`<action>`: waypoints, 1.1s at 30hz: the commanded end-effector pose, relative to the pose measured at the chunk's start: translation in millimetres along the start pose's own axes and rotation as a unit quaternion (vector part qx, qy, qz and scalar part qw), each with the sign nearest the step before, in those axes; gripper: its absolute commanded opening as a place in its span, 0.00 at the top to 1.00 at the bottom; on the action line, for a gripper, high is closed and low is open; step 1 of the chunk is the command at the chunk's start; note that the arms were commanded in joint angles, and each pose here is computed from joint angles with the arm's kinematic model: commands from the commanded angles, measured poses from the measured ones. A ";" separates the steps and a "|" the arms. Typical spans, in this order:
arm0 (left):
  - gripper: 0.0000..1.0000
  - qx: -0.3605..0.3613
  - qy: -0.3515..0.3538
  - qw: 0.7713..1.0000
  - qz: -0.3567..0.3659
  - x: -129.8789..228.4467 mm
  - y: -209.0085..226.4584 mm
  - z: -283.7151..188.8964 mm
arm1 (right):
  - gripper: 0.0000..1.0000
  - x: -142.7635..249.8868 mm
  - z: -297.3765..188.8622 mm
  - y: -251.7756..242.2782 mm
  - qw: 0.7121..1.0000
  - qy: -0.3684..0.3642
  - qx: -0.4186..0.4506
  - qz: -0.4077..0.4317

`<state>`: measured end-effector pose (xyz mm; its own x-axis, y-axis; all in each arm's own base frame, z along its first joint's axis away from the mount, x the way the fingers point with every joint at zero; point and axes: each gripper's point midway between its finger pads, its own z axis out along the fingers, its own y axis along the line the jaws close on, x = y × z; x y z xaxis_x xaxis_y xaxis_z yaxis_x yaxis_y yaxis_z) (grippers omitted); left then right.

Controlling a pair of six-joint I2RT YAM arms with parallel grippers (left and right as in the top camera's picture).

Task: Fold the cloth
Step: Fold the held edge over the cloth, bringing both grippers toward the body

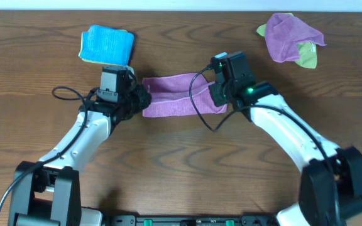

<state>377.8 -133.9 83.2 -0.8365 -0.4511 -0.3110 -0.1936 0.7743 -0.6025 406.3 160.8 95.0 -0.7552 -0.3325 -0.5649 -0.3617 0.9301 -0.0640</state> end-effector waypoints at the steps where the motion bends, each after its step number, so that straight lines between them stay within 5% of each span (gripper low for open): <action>1: 0.94 -0.028 -0.042 0.999 -0.010 -16.5 8.7 -3.5 | 0.99 -0.6 10.0 -1.5 1.000 -0.002 0.016 0.001; 33: 0.94 -0.024 -0.125 0.992 -0.021 -54.1 27.0 57.0 | 0.99 -48.2 56.2 -11.1 0.992 -0.113 0.053 -0.009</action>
<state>445.9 -118.6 52.9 -0.6832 -0.5631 -0.4649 -0.2225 0.7669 -0.6019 477.4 175.4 93.0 -0.5891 -0.2899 -0.7543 -0.3002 0.9452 -0.1288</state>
